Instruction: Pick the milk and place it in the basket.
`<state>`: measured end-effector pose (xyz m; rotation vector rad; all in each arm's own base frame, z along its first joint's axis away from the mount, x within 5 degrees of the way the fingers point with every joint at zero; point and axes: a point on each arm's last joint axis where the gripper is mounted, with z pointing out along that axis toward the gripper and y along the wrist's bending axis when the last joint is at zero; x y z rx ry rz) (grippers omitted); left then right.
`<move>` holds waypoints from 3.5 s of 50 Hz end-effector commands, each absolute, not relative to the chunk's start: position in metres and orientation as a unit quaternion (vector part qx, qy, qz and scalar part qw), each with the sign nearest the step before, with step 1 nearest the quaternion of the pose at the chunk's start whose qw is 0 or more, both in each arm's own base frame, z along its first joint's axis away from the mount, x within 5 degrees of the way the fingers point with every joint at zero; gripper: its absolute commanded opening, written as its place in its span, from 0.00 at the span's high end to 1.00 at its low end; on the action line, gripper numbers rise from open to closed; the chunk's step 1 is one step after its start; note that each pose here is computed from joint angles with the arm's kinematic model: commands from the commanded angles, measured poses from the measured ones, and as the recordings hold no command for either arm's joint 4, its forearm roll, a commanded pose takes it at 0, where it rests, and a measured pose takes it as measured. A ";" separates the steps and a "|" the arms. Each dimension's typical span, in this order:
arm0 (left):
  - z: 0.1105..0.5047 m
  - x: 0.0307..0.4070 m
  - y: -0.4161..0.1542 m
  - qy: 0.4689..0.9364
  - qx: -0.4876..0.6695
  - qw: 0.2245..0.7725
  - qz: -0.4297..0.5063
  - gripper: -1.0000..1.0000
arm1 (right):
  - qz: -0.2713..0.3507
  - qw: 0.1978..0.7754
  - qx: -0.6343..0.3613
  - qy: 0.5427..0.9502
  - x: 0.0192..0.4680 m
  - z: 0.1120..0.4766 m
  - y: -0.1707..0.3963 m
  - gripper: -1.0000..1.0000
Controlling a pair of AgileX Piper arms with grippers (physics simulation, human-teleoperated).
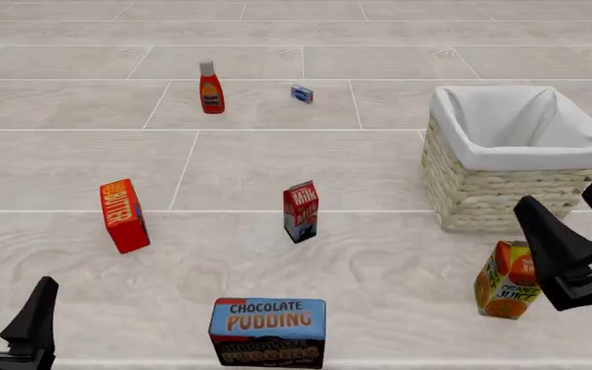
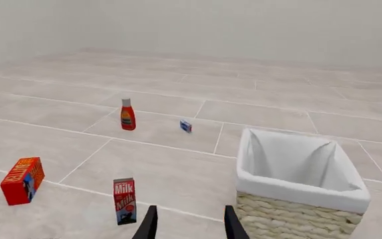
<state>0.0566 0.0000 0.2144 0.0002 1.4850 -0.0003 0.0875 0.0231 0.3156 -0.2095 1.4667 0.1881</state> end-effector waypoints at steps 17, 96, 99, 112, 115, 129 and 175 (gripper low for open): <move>0.214 0.057 0.000 0.676 0.000 0.737 0.000 0.00 | 0.168 0.669 -0.205 0.695 0.179 0.336 0.106 0.00; 0.214 0.057 0.000 0.676 0.000 0.737 0.000 0.00 | 0.179 0.536 -0.201 0.800 0.322 0.239 0.206 0.00; 0.214 0.057 0.000 0.676 0.000 0.737 0.000 0.00 | 0.180 0.531 -0.199 0.804 0.326 0.232 0.208 0.00; 0.214 0.057 0.000 0.676 0.000 0.737 0.000 0.00 | 0.182 0.517 -0.190 0.814 0.338 0.210 0.215 0.00; 0.214 0.057 0.000 0.676 0.000 0.737 0.000 0.00 | 0.181 0.514 -0.185 0.818 0.342 0.203 0.216 0.00; 0.214 0.057 0.000 0.676 0.000 0.737 0.000 0.00 | 0.184 0.497 -0.175 0.830 0.355 0.176 0.223 0.00; 0.216 0.056 0.000 0.677 -0.001 0.736 0.001 0.00 | 0.189 0.483 -0.172 0.838 0.360 0.161 0.233 1.00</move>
